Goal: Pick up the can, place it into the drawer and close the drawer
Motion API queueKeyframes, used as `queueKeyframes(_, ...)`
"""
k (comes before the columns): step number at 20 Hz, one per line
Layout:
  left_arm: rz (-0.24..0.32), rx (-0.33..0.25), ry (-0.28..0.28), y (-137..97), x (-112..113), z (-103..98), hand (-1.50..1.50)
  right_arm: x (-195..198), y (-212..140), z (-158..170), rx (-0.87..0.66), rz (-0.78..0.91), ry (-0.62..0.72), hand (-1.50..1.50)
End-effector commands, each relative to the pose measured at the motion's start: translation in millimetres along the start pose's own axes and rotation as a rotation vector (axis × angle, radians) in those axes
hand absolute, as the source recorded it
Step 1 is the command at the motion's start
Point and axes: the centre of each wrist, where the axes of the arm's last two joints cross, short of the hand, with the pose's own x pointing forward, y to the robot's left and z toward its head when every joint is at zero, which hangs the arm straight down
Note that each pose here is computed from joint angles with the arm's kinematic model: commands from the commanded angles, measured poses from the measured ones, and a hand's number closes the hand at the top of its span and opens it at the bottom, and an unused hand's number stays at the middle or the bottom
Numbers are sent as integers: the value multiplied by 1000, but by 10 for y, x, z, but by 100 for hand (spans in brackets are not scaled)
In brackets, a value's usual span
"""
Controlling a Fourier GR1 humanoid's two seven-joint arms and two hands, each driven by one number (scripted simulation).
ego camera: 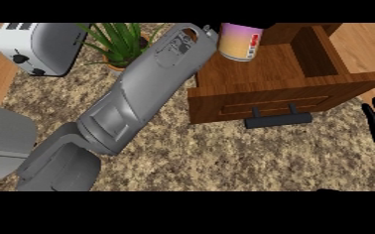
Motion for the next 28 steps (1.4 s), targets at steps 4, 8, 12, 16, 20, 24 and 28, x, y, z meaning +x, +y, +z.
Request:
queueKeyframes(4,-54,14,-1,-35,-139,39,150,3,76,-27,1,-6,-7,-150)
queueKeyframes(8,-112,39,-27,-8,-304,48,150,95,103,-138,14,-12,-19,-150)
queueKeyframes(12,-99,66,-1,9,-338,38,-150,110,70,-134,29,2,-29,-150)
queueKeyframes(16,-99,102,16,19,-313,15,-150,40,32,-136,31,12,-27,-150)
queueKeyframes(20,-100,137,13,-16,-384,73,-150,-13,160,-157,55,-18,-31,-150)
queueKeyframes(24,-75,140,24,12,-400,52,-150,58,56,-160,37,13,-35,-150)
queueKeyframes(28,-23,165,33,-26,-369,88,-150,175,9,-141,50,167,-112,-150)
